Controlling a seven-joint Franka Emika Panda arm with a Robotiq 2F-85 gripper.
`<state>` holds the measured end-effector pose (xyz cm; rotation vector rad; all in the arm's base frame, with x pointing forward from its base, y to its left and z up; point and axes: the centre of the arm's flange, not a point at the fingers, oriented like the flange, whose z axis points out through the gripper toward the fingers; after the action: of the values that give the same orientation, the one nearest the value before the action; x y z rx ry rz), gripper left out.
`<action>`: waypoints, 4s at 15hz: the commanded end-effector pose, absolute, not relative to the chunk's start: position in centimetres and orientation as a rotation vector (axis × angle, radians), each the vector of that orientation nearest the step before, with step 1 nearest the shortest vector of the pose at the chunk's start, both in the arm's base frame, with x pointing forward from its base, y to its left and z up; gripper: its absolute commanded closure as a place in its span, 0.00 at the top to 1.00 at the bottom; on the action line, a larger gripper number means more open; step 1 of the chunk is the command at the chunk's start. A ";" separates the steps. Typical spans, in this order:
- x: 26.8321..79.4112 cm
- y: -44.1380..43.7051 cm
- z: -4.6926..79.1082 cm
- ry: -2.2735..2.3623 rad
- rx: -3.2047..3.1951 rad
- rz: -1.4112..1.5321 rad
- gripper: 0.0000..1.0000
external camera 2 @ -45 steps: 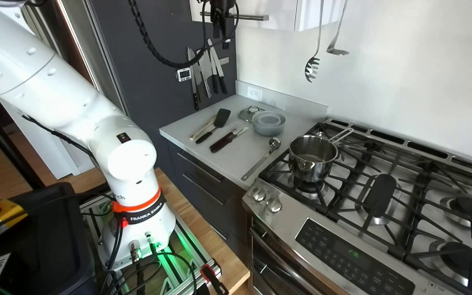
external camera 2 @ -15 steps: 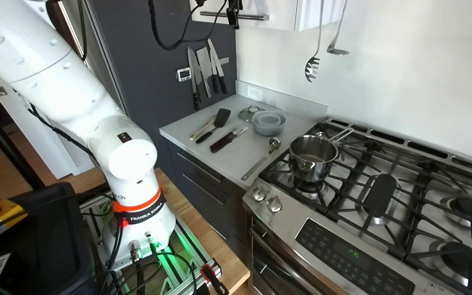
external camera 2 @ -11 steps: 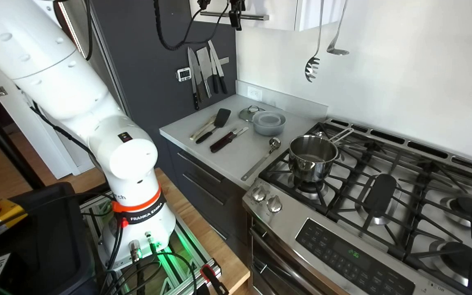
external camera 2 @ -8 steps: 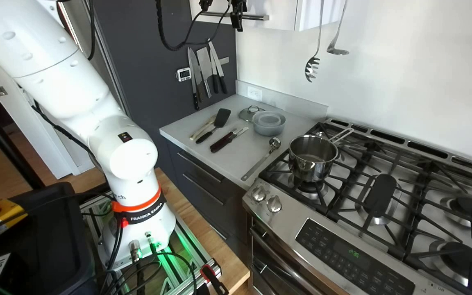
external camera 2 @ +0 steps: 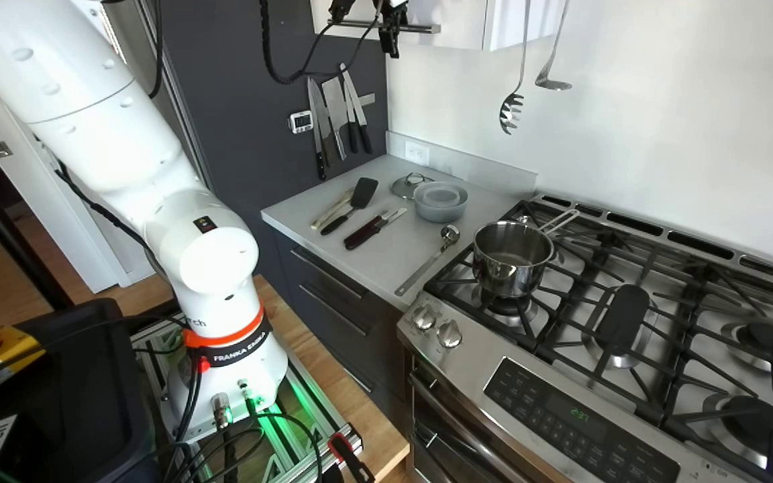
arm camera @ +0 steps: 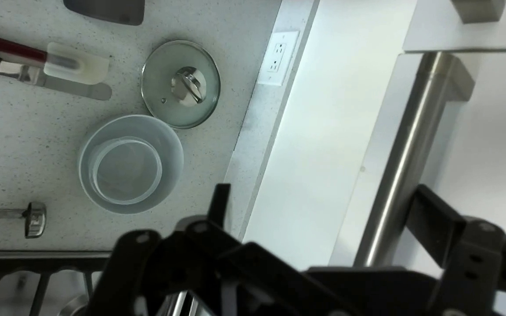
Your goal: Open the right cabinet door
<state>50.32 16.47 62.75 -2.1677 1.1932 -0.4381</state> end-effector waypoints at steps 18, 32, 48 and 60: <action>47.0 11.3 60.7 0.863 -2.601 -0.355 1.00; 43.7 6.9 59.5 1.040 -2.366 -0.205 1.00; 41.4 3.8 59.6 1.008 -2.145 -0.493 1.00; 40.0 2.4 61.6 0.954 -2.149 -0.603 1.00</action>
<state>41.46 2.70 61.69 -2.1469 0.9812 -0.5898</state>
